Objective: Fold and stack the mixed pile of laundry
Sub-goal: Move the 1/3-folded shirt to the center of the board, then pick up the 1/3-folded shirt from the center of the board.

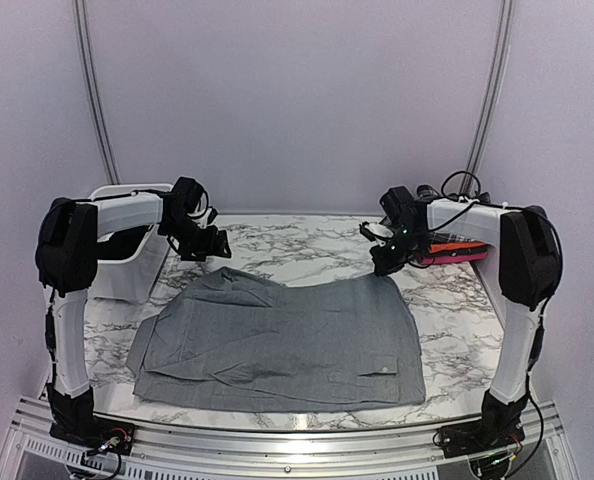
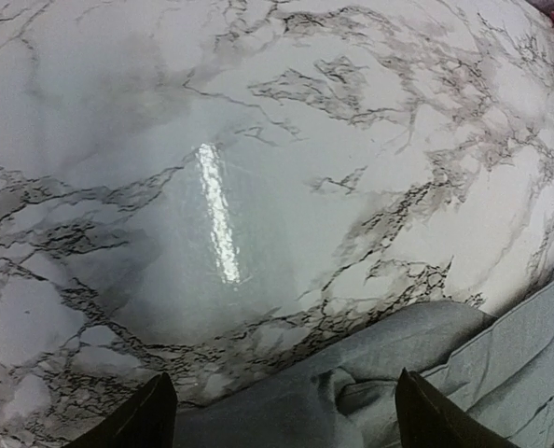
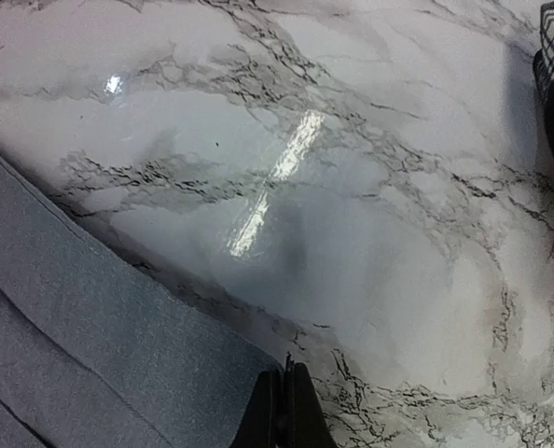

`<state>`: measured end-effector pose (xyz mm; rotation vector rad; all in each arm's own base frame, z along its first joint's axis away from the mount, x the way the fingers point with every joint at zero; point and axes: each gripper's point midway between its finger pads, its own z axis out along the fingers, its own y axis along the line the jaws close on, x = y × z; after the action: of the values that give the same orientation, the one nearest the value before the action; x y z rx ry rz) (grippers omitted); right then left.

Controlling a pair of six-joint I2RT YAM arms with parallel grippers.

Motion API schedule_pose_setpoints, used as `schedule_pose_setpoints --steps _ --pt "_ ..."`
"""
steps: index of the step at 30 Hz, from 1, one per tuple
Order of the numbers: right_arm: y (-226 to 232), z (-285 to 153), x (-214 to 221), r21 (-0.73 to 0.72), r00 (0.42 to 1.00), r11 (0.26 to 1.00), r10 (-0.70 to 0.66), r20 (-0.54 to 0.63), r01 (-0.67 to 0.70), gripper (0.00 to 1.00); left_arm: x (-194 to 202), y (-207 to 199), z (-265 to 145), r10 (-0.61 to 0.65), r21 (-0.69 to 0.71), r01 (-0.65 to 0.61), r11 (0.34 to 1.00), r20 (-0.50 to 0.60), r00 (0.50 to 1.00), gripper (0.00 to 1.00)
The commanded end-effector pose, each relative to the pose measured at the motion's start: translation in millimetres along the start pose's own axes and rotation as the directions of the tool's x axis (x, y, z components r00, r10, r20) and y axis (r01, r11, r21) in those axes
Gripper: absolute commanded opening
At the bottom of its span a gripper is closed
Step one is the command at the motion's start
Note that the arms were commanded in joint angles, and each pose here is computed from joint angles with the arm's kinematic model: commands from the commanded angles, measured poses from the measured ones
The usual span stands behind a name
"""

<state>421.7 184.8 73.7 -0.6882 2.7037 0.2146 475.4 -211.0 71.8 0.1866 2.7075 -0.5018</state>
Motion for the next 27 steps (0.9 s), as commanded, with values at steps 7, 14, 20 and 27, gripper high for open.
schedule_pose_setpoints --steps 7,14,20,27 --pt "17 -47 -22 -0.076 0.994 0.997 0.006 0.112 0.002 0.0 32 -2 28 -0.013 0.037 0.016 0.999 -0.092 0.996 0.71" --pt "36 -78 -14 -0.154 0.987 0.988 0.022 0.16 0.003 0.0 18 -14 -18 0.018 0.053 -0.02 0.998 0.027 0.999 0.1" --pt "47 -99 10 -0.19 0.985 0.982 0.029 0.169 0.004 0.0 16 -30 -62 0.053 0.068 -0.062 0.996 0.119 0.991 0.07" --pt "70 -100 50 -0.302 0.99 0.953 0.072 0.118 -0.034 0.0 74 -35 -76 0.096 0.053 -0.101 0.994 0.077 0.992 0.14"
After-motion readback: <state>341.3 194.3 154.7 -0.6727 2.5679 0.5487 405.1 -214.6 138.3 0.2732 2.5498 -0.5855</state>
